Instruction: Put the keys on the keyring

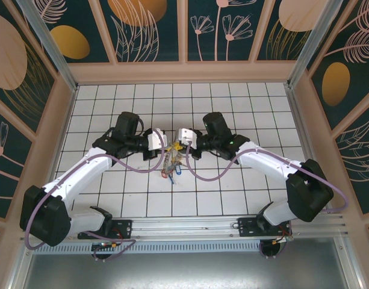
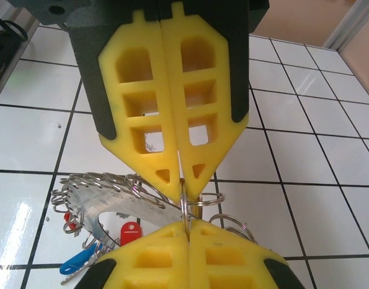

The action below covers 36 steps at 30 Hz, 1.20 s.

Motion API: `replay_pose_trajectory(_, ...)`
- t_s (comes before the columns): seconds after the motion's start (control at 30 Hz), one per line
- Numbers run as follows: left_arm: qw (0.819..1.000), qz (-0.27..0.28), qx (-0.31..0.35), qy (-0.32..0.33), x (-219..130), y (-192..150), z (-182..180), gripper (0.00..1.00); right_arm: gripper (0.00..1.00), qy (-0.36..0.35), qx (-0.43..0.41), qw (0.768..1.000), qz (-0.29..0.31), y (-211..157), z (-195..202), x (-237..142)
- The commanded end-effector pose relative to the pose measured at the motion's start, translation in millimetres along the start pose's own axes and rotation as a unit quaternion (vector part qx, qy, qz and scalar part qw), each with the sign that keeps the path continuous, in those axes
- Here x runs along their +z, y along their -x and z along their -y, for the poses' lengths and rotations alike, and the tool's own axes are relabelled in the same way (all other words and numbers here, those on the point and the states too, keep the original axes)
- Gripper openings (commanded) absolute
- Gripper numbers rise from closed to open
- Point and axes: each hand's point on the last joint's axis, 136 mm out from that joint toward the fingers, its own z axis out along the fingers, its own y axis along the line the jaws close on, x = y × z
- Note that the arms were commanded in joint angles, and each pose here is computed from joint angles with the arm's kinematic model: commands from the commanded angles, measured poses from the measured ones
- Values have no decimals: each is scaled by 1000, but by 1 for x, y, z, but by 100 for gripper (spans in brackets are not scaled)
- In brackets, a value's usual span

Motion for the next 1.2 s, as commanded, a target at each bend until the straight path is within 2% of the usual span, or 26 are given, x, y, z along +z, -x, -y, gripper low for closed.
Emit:
replay_pose_trajectory(0.0, 999, 53, 10, 6, -6, 29, -7, 8, 0, -5, -7, 998, 63, 26, 0, -10)
replay_pose_trajectory(0.07, 998, 68, 7, 9, -9, 34, -7, 12, 0, -12, -6, 996, 94, 35, 0, -16)
replay_pose_trajectory(0.2, 997, 80, -1, 6, -11, 36, -7, 12, 0, -42, -7, 987, 153, 52, 3, -37)
replay_pose_trajectory(0.33, 996, 91, -3, 4, -13, 40, -8, 13, 0, -60, -8, 981, 186, 61, 5, -53)
replay_pose_trajectory(0.87, 988, 152, -9, -35, -14, 62, -3, 19, 0, -72, -10, 974, 214, 66, 2, -59)
replay_pose_trajectory(1.17, 987, 153, -14, -46, -12, 59, 1, 14, 0, -68, -14, 972, 224, 71, 1, -53)
